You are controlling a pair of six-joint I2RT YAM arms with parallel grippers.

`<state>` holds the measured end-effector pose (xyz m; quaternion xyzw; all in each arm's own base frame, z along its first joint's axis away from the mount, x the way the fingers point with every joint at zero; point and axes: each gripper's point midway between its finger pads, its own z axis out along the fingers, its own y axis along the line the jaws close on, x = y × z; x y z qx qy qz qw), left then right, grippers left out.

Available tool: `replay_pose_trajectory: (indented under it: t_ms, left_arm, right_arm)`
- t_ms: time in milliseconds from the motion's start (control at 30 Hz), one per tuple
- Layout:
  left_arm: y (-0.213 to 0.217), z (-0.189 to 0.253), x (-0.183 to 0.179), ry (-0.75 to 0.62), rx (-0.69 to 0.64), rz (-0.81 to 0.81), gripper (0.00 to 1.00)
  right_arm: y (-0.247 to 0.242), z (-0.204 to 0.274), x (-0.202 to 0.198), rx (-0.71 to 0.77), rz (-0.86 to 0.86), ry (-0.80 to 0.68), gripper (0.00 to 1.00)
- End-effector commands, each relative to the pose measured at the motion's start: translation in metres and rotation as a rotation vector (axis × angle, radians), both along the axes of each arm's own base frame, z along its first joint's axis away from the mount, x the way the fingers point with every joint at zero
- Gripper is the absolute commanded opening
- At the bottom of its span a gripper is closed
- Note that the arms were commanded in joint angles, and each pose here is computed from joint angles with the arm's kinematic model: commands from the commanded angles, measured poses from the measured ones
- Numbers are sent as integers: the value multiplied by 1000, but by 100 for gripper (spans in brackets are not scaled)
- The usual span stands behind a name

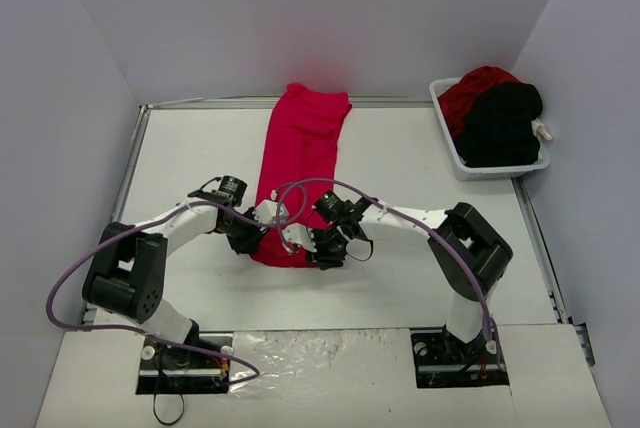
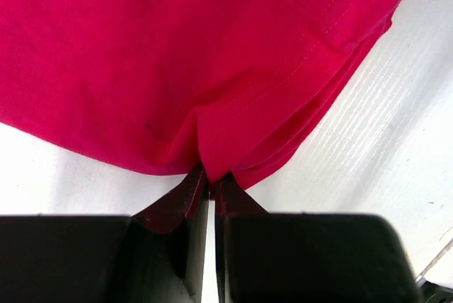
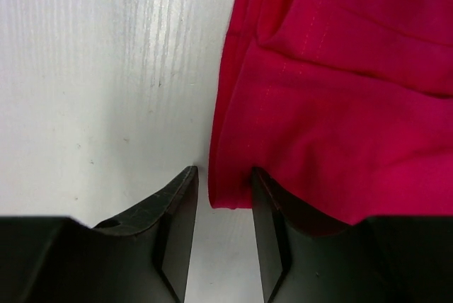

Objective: Fold and stack the t-shirts
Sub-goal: Grab the bottom of the folded rectangular tshirt with both arms

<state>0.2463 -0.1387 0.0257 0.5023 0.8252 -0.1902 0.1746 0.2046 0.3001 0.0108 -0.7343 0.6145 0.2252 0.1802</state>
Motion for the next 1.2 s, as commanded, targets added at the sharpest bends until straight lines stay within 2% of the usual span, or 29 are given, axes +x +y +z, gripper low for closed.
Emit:
replay_pose_trajectory:
  t_ms: [0,133,167,267,600,867,1167]
  left_arm:
    - [0,6,-3,4,0,-44,2]
    - [2,4,-5,4,3,-46,2]
    - [2,5,-6,5,0,-47,2]
    - [1,6,-5,-2,-4,-47,2]
    - [4,18,-12,-31,-5,-89,2]
    - [12,40,-39,-45,7,-197,2]
    - [0,67,-76,-20,-13,-352,2]
  right_arm:
    - [-12,-20,1,-112,-55,-3,32]
    - [-17,-25,2,-155,-82,-19,20]
    - [-17,-26,2,-161,-89,-20,12]
    - [-22,-24,0,-179,-101,-24,0]
    - [-34,16,-29,-131,-39,74,0]
    - [-46,31,-40,-131,-24,114,0]
    - [-46,51,-55,-108,23,184,0]
